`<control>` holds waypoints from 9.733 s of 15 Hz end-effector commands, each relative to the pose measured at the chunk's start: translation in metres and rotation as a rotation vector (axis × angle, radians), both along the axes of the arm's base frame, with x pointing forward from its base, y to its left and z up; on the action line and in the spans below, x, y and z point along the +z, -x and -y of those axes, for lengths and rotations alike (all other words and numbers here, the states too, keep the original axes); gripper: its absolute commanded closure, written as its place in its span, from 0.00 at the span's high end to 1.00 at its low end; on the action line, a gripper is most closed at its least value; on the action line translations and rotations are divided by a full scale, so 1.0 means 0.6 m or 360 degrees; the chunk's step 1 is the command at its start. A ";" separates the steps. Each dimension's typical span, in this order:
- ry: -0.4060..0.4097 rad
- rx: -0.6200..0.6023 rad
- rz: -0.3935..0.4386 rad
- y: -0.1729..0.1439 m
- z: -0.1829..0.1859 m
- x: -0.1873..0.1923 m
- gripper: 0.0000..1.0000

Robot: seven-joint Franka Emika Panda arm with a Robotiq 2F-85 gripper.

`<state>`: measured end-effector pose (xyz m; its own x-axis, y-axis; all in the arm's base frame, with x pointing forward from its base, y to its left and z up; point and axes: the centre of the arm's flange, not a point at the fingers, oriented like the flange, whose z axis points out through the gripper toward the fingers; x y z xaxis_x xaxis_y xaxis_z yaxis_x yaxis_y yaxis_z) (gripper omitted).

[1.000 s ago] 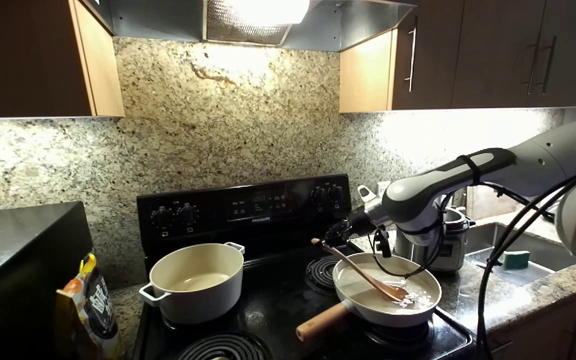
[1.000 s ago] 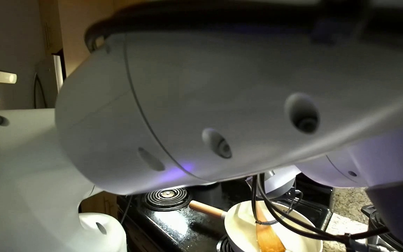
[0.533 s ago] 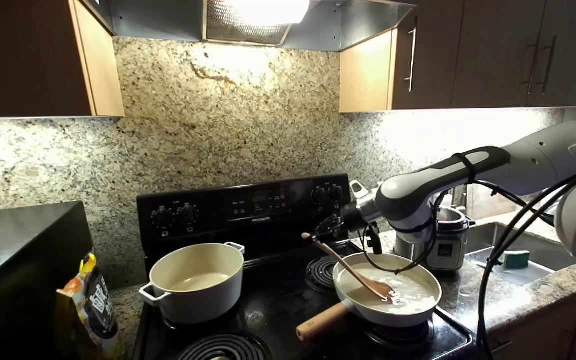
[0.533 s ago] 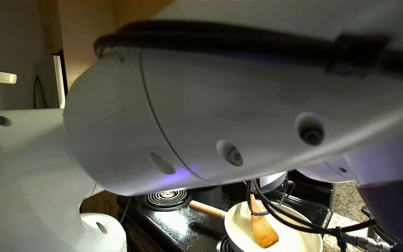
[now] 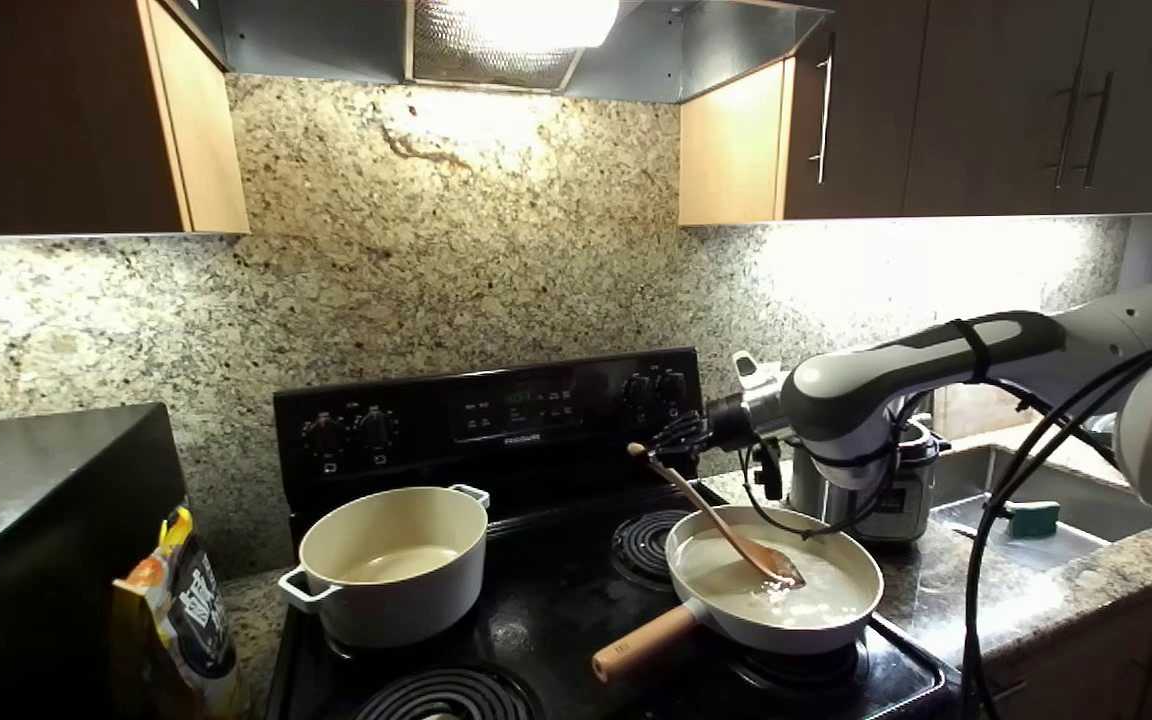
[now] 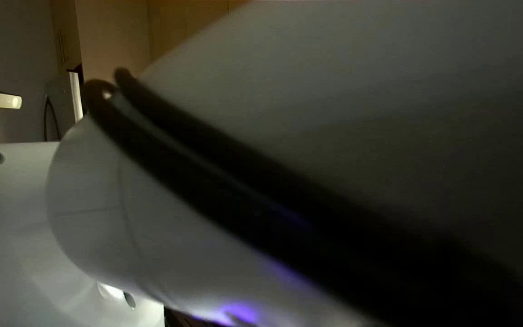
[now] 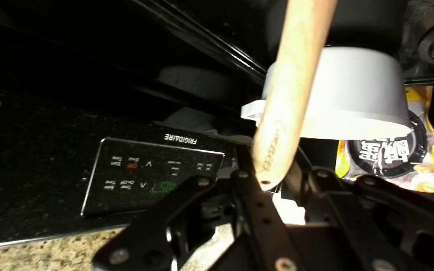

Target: Stir the contents of the pan with the wooden spoon

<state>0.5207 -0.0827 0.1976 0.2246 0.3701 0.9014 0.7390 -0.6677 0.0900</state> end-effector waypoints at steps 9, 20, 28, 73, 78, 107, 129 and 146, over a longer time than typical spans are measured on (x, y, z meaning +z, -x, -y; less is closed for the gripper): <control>0.0003 -0.0063 -0.0031 0.028 0.051 -0.003 0.10; 0.0004 0.0166 -0.0099 0.006 -0.094 -0.014 0.10; 0.0019 0.0073 0.0080 -0.031 -0.125 0.010 0.10; -0.0106 -0.0259 -0.0192 -0.097 0.014 -0.003 0.10; -0.0145 -0.0261 -0.0257 -0.069 0.051 -0.027 0.10; -0.0074 -0.0147 -0.0325 -0.088 0.030 -0.024 0.10; -0.0007 0.0055 -0.0249 -0.015 -0.039 -0.031 0.10; 0.0010 0.0144 -0.0065 -0.036 0.030 0.005 0.10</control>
<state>0.5504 -0.0855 0.2015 0.2494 0.4159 0.8745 0.7861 -0.6144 0.0680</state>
